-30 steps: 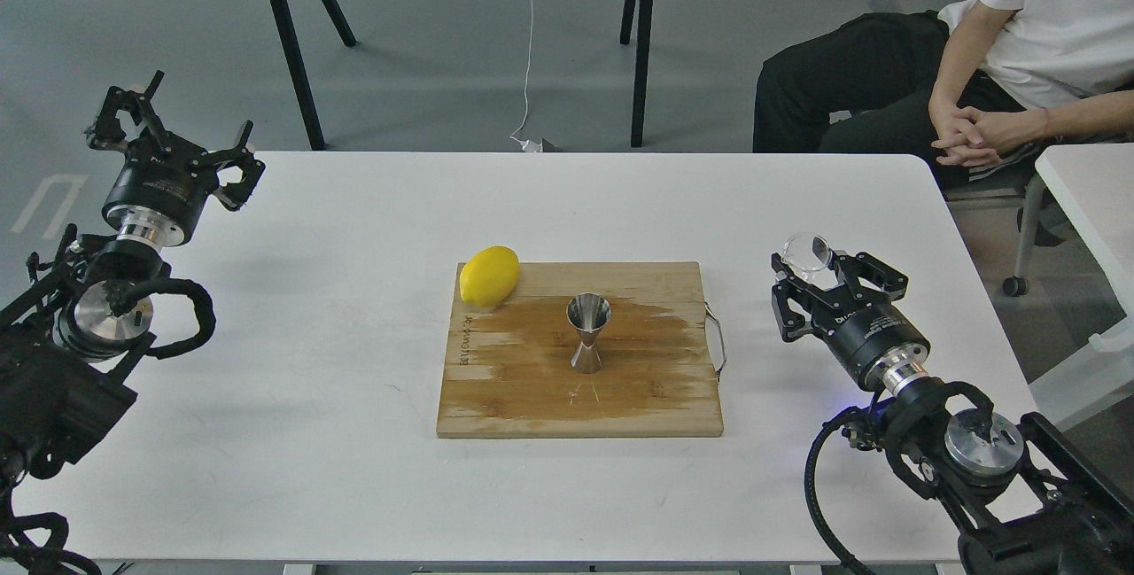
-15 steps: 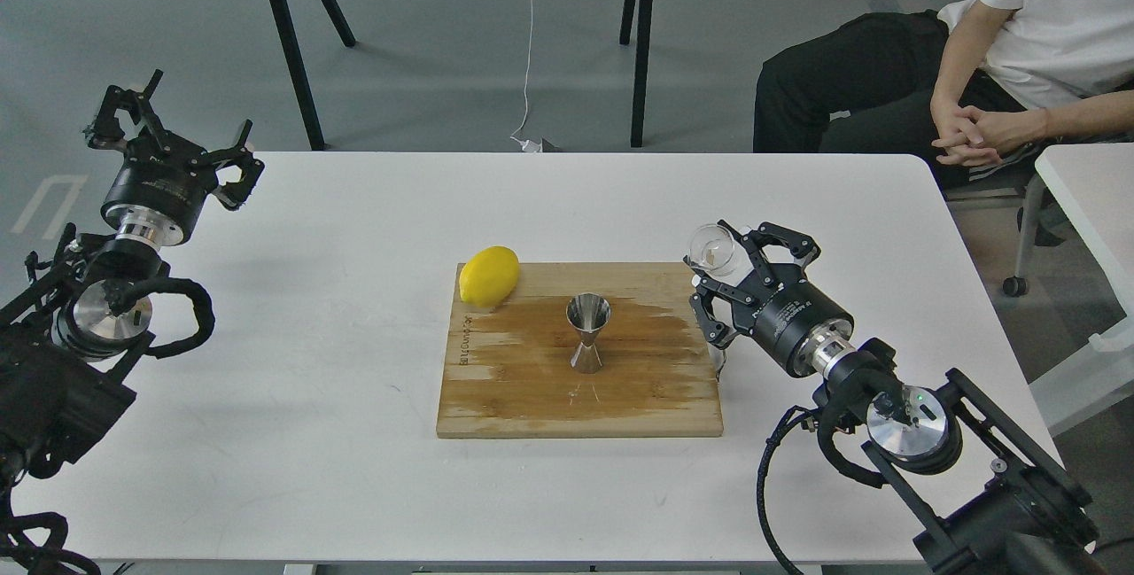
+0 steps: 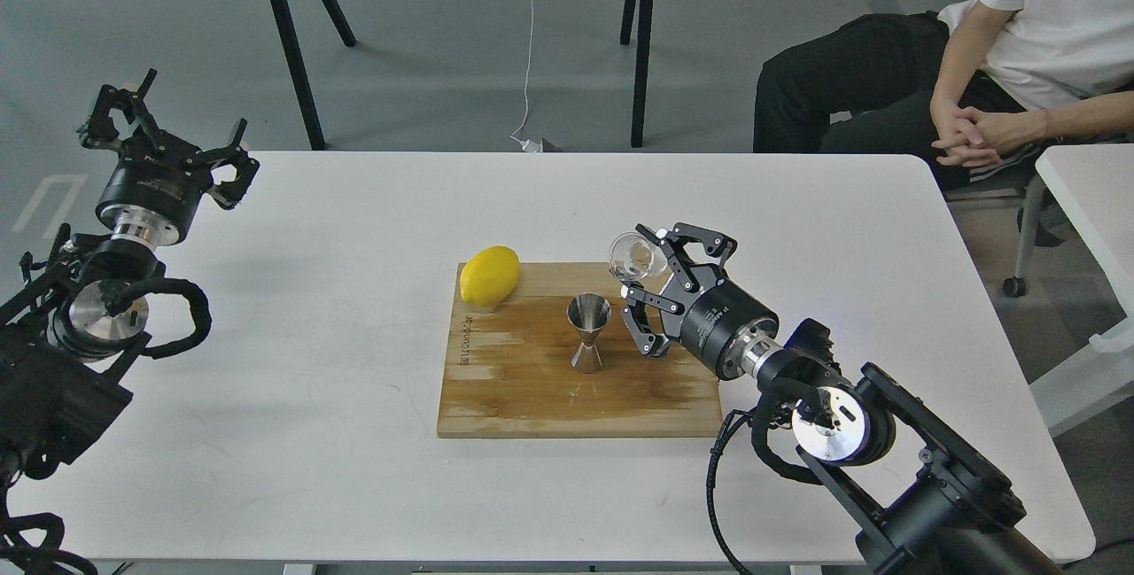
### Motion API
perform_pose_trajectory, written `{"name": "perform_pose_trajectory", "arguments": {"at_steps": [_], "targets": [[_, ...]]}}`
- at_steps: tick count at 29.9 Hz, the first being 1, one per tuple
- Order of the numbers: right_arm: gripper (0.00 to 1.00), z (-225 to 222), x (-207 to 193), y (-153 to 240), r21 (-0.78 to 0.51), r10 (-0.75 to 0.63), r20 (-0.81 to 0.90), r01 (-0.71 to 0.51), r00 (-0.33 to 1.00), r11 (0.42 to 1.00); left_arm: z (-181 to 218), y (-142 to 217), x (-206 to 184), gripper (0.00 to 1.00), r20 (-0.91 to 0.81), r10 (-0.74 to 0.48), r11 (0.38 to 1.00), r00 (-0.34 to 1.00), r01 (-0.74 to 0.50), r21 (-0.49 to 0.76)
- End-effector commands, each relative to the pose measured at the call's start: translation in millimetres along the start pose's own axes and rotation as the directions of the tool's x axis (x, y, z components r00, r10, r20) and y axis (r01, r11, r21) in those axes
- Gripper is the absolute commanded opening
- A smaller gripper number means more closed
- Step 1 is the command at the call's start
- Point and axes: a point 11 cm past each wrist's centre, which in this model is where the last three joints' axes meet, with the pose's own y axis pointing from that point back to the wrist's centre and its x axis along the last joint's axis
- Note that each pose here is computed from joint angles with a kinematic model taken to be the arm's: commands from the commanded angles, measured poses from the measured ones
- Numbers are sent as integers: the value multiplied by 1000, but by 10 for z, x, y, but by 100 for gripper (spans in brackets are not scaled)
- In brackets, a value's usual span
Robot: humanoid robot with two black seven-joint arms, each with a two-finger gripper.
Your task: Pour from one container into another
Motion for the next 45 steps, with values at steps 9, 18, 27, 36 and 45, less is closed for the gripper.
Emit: {"name": "perform_pose_trajectory", "arguments": {"at_steps": [9,18,27,36,45], "targets": [[39,126,-76,-21,-28,-16,-174,11,985,1000,10,3,9,100,2,2,1000,1000,-2,-1],[37,119,-98,-38,-24,-15,-238,9,971,1000,10,3,9,100,2,2,1000,1000,-2,-1],[37,190,-175,-78,-33,-4,-289,-6,957,999,13,7,16,100,-1,4,1000,1000,-4,-5],[37,150,-177,-87,-17,1,-365,-8,931,1000,20,6,14,100,-2,4,1000,1000,-4,-6],[37,259,-203,-76,-38,-12,-433,-4,902,999,13,6,11,100,-3,3,1000,1000,-4,-5]]}}
